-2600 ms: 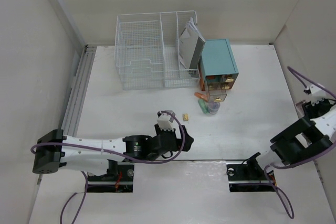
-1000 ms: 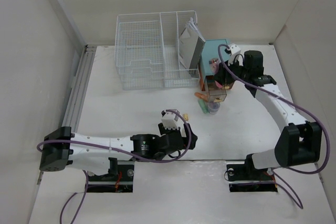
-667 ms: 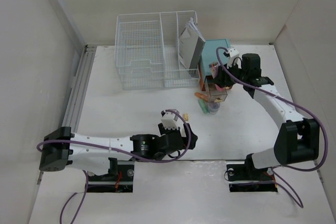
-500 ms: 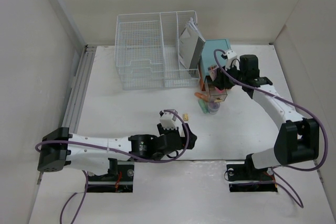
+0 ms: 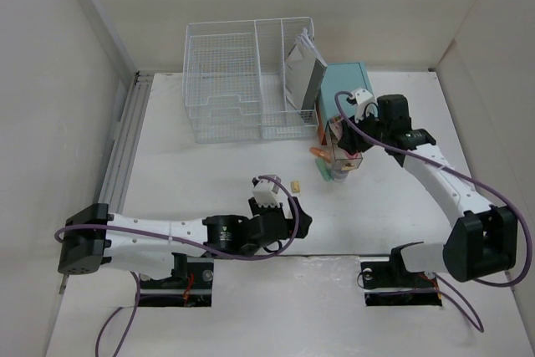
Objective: Organize the desk
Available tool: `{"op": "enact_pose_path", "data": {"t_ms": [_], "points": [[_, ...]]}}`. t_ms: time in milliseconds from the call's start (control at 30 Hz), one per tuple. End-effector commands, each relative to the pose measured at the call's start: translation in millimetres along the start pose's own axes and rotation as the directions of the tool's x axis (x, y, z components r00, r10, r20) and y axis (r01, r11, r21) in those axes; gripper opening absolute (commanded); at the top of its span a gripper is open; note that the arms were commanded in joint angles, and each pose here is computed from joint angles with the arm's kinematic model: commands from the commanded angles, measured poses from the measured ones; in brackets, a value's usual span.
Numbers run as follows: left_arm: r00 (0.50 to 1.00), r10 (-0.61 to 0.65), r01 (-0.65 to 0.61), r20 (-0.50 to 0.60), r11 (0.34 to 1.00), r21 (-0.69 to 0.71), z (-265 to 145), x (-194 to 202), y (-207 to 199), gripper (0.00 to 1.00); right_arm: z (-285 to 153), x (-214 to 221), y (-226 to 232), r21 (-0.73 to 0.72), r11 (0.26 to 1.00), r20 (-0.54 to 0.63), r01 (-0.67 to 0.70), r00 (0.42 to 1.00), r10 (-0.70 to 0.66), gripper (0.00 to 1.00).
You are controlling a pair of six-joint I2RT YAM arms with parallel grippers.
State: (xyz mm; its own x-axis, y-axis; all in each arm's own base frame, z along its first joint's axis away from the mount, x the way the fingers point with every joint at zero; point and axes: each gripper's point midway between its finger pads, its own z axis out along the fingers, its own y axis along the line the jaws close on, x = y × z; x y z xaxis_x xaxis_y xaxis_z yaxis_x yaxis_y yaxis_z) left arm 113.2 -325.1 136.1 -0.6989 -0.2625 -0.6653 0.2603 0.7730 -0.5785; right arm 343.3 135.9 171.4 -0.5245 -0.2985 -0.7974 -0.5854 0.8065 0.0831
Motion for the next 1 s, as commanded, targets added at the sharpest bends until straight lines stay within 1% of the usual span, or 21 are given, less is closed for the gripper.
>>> {"op": "enact_pose_path", "data": {"t_ms": [0,200,367,400,467,500,533,600,633,700,733,867,967], "points": [[0.999,-0.023,0.022,0.022,1.0,0.02,-4,-5,-2,0.84,-12,-6,2,0.027,0.999,0.017,0.02,1.0,-0.021,0.0],[0.999,-0.034,0.033,0.028,0.999,0.034,-5,-8,-6,0.84,-17,-4,3,0.037,0.999,0.002,0.006,1.0,-0.006,0.0],[0.999,-0.04,0.038,0.031,0.998,0.041,-8,-10,-4,0.84,-9,2,11,0.017,1.0,-0.037,0.003,0.999,-0.002,0.0],[0.999,-0.04,0.038,0.031,0.998,0.041,-8,-10,-4,0.84,-6,5,10,0.015,1.0,-0.048,-0.001,0.999,0.002,0.02],[0.999,-0.04,0.038,0.031,0.998,0.041,-9,-9,-2,0.84,-3,3,13,0.006,1.0,-0.049,0.005,0.999,-0.005,0.1],[0.998,-0.045,0.044,0.034,0.998,0.047,-10,-11,-4,0.84,-3,-2,16,-0.001,1.0,-0.042,0.014,0.999,-0.015,0.2],[0.998,-0.048,0.047,0.03,0.998,0.04,-10,-10,-2,0.84,-1,0,16,-0.002,1.0,-0.05,0.001,0.999,-0.001,0.26],[0.999,-0.042,0.041,0.027,0.999,0.033,-10,-8,2,0.84,0,0,19,-0.001,1.0,-0.052,0.008,0.999,-0.008,0.34],[0.998,-0.05,0.048,0.031,0.998,0.042,-12,-10,0,0.84,0,0,22,-0.009,1.0,-0.053,0.013,0.998,-0.014,0.44],[0.998,-0.053,0.052,0.028,0.998,0.036,-11,-8,3,0.84,-1,-2,26,-0.01,1.0,-0.046,0.026,0.999,-0.026,0.51],[0.998,-0.053,0.052,0.028,0.998,0.036,-11,-8,3,0.84,-2,-6,26,-0.009,1.0,-0.037,0.029,0.999,-0.029,0.56],[0.998,-0.054,0.052,0.036,0.998,0.032,-11,-10,4,0.84,-10,-18,35,-0.007,0.998,-0.003,0.06,0.998,-0.06,0.67],[0.998,-0.054,0.052,0.036,0.998,0.032,-11,-10,4,0.84,-16,-27,36,0.012,0.997,0.024,0.075,0.997,-0.075,0.7]]}}
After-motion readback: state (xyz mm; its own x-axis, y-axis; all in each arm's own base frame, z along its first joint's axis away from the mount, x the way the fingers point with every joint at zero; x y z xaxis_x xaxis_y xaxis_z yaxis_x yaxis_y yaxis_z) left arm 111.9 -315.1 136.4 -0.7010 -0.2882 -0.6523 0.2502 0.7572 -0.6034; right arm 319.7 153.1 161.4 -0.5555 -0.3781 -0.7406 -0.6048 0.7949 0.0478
